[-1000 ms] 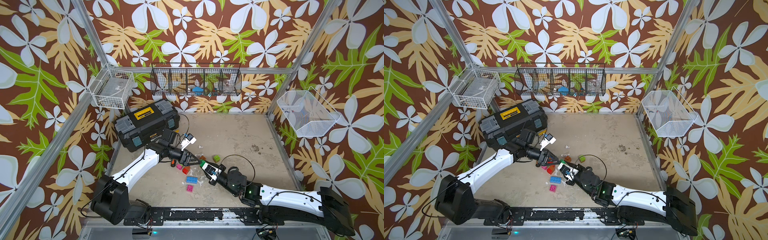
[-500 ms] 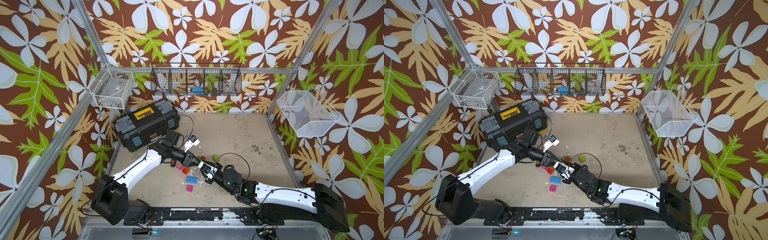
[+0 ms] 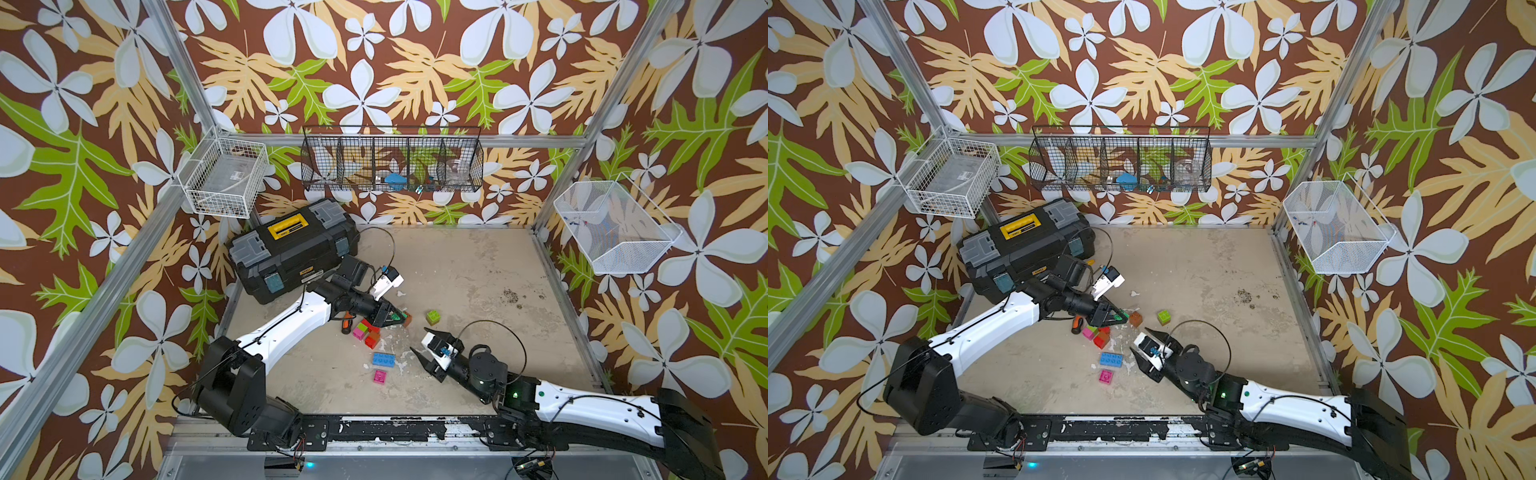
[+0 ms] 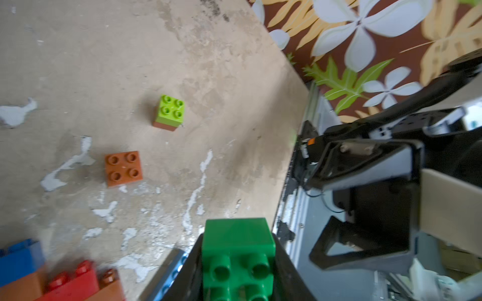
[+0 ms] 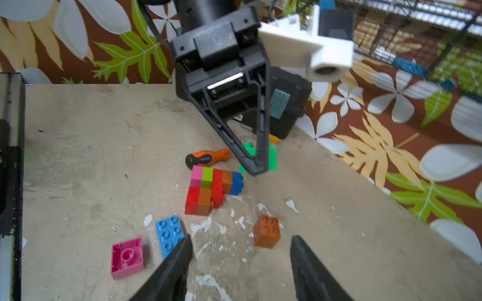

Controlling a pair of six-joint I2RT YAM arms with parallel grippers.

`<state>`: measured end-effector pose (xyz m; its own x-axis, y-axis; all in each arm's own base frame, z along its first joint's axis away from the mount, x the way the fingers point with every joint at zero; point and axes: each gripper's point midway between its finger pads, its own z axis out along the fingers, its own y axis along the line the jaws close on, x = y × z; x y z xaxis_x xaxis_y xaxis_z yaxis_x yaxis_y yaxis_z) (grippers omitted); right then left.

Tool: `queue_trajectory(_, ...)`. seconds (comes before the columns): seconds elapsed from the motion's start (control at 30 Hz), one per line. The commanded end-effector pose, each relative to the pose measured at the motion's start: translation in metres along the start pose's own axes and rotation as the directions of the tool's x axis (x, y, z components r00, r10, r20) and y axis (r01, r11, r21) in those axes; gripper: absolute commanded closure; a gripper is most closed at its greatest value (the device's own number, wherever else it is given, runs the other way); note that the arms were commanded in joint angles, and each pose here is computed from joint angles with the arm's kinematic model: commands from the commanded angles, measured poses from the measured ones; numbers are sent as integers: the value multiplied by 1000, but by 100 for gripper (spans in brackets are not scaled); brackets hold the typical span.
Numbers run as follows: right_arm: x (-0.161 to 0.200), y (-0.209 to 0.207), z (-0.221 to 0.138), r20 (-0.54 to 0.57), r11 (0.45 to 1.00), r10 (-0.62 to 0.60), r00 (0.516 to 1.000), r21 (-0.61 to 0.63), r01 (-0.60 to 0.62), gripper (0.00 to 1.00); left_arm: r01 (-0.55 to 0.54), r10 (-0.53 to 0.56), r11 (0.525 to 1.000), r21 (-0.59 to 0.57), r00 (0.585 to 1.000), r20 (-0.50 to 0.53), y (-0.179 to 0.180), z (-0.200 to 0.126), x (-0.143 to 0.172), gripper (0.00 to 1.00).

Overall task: Assemble the letter h with lego
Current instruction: Place the lego brick at the center of the board.

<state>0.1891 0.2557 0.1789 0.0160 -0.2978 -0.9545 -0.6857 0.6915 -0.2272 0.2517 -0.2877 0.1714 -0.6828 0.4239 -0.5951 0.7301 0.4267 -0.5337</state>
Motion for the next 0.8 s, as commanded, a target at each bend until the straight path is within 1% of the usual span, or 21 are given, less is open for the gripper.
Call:
queue_trajectory(0.0,24,-45,-13,-27,942,247,969,241,-234,31,-212,208,960,-181,977,-43,20,20,8,76)
queue_trajectory(0.03,36,-62,-18,-37,898,329,943,321,-301,30,-281,273,935,-214,960,-69,22,29,17,76)
queue_trajectory(0.07,48,-76,-22,-47,855,403,914,375,-358,29,-332,321,912,-242,943,-86,22,35,23,76)
queue_trajectory(0.1,59,-88,-25,-52,810,484,874,404,-425,29,-380,366,888,-258,925,-102,22,42,29,76)
queue_trajectory(0.17,75,-101,-25,-63,744,607,792,395,-539,31,-436,417,862,-258,900,-127,19,52,41,76)
queue_trajectory(0.23,92,-114,-27,-60,641,725,686,425,-639,33,-471,443,841,-266,882,-160,19,63,49,76)
queue_trajectory(0.3,106,-120,-27,-82,582,784,616,442,-682,34,-503,459,819,-276,863,-209,20,74,56,74)
queue_trajectory(0.33,112,-121,-25,-102,560,806,582,447,-697,34,-529,475,801,-280,846,-240,21,80,60,74)
queue_trajectory(0.4,121,-122,-21,-146,536,832,536,462,-706,33,-575,500,766,-288,814,-296,23,91,69,73)
queue_trajectory(0.43,123,-123,-18,-165,534,835,524,472,-702,32,-586,501,757,-289,805,-319,24,96,74,72)
queue_trajectory(0.5,129,-122,-14,-202,540,834,513,490,-685,31,-570,474,771,-286,812,-340,26,105,80,67)
queue_trajectory(0.57,135,-119,-11,-231,542,835,499,496,-679,30,-554,455,781,-289,821,-344,28,109,80,65)
queue_trajectory(0.67,140,-114,-10,-263,552,832,489,487,-677,30,-561,451,749,-353,821,-350,39,110,73,58)
queue_trajectory(0.73,141,-112,-11,-268,551,832,485,487,-678,29,-570,452,731,-374,816,-360,42,107,69,50)
queue_trajectory(0.77,140,-112,-12,-271,554,831,487,483,-678,29,-572,453,730,-375,815,-362,42,105,67,48)
